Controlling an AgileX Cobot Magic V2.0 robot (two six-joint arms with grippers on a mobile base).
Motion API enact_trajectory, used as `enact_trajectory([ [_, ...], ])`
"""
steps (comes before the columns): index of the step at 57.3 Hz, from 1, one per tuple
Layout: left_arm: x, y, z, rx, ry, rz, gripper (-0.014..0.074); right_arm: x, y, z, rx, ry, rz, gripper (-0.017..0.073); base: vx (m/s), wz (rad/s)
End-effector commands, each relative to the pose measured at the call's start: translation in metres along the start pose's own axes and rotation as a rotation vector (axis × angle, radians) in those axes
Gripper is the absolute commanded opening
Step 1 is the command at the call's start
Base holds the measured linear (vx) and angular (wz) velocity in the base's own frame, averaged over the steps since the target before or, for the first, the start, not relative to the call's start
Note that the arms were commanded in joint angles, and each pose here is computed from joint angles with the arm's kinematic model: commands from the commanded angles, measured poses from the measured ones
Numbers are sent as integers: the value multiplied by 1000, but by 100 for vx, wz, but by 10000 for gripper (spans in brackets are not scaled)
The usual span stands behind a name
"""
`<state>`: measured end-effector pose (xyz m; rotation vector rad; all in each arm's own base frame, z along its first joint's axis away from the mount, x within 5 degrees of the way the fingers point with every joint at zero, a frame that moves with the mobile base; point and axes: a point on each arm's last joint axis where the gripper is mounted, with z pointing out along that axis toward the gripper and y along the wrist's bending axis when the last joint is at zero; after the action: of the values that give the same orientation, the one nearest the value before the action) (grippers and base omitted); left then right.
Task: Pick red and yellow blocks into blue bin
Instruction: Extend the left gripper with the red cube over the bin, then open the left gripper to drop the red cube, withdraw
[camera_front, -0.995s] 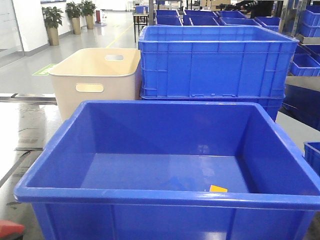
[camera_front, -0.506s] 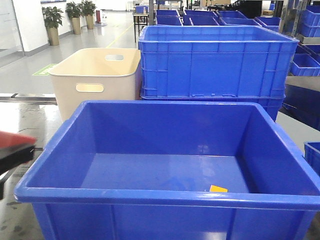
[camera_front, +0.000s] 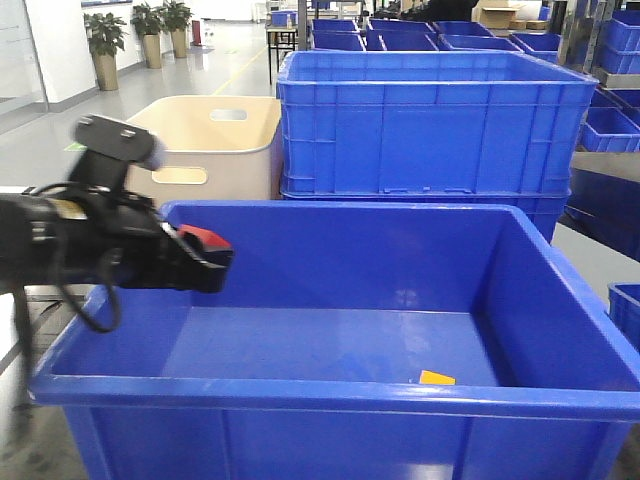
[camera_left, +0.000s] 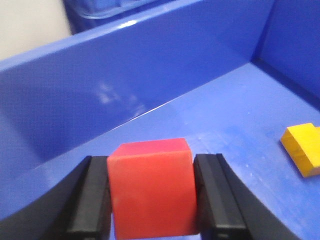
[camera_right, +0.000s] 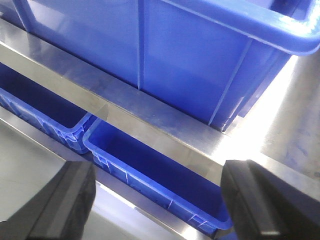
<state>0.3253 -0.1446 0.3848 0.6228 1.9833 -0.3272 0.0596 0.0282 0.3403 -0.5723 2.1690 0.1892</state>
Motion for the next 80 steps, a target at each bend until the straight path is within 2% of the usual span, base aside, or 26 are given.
enact_trajectory([
  [1, -27, -4, 0, -6, -129, 1, 245, -11, -2, -5, 18, -81, -3, 559, 0, 0],
  [8, -26, -7, 28, 37, -54, -4, 278, -11, -2, -5, 18, -81, -3, 559, 0, 0],
  [17, -23, -7, 48, 83, 42, 0, 411, -11, -2, -5, 18, -81, -2, 559, 0, 0],
  [29, -24, -8, 48, 92, 53, 1, 608, -11, -2, -5, 18, -81, -2, 559, 0, 0],
  [37, -28, -9, 38, 95, 45, 6, 652, -11, -2, -5, 18, -81, -2, 559, 0, 0],
  [44, -39, -11, 16, 93, 4, 16, 640, -11, -2, -5, 18, -81, -2, 559, 0, 0],
  [55, -58, -21, -51, 108, -67, 45, 596, -11, -2, -5, 18, -81, -2, 559, 0, 0],
  [64, -61, -34, -118, 143, -114, -30, 549, -11, -2, -5, 18, -81, -2, 559, 0, 0],
  [72, -34, -49, -160, 216, -147, -53, 534, -11, -2, -5, 18, -81, -2, 559, 0, 0],
  [80, 9, -58, -183, 223, -154, -51, 534, -12, -2, -5, 19, -83, -3, 559, 0, 0],
])
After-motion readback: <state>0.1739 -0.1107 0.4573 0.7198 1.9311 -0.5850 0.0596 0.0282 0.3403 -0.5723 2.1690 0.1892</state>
